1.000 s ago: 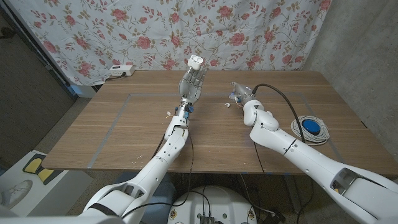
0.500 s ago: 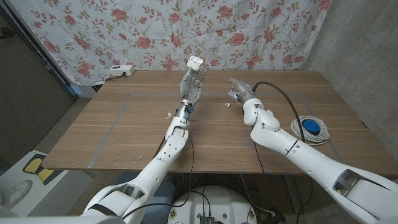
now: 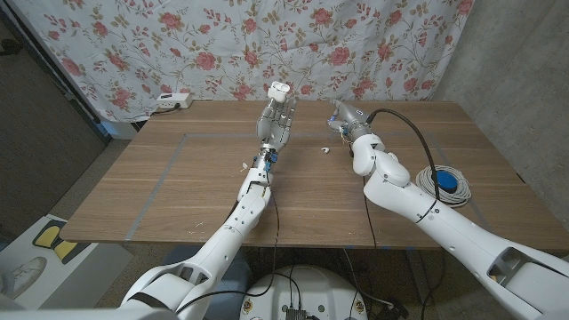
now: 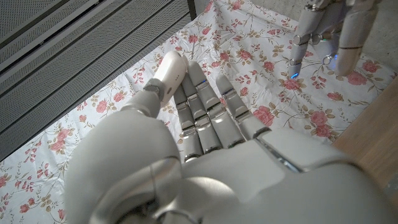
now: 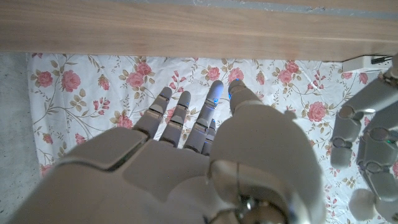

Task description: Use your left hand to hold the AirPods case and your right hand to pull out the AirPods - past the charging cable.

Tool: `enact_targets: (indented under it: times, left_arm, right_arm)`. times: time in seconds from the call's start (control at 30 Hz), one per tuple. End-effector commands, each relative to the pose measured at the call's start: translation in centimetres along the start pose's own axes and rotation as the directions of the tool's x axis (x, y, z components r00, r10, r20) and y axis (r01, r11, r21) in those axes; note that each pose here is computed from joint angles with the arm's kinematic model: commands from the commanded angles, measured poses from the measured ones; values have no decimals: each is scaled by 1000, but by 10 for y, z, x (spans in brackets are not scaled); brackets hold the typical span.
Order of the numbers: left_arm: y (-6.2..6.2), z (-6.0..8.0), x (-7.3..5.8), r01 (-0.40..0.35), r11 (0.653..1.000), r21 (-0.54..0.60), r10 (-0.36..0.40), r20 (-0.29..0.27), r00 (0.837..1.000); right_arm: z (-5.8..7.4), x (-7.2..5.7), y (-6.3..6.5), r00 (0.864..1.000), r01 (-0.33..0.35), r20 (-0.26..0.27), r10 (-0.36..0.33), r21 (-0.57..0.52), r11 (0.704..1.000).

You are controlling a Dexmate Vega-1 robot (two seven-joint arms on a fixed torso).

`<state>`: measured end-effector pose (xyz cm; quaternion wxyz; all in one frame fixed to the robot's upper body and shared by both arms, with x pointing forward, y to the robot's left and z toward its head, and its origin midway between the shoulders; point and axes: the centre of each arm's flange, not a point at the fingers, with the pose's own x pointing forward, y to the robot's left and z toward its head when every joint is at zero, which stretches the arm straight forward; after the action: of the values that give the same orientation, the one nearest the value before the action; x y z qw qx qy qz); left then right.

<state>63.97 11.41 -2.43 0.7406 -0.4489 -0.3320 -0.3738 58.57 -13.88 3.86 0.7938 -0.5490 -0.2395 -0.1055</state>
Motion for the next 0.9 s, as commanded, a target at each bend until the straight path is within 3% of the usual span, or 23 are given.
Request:
enact_targets:
  times: [0.03,0.3,0.6,0.83,0.9]
  left_arm:
    - [4,0,-3,-45,998,-53,45,9,999]
    - [8,2,-5,-70,996,-49,71,15,997]
    - [12,0,-6,-77,996,-51,78,6,997]
    - [14,0,-7,-69,997,-43,69,-3,998]
    - [13,-1,-9,-103,994,-43,103,0,995]
  right_arm:
    - [12,-31,-72,989,127,66,-134,99,987]
    - [9,-39,-97,986,124,84,-145,218,968]
    - [14,-47,-108,981,102,131,-143,282,954]
    - [14,-46,-108,985,40,145,-94,338,940]
    - [14,-45,-108,985,25,154,-83,346,938]
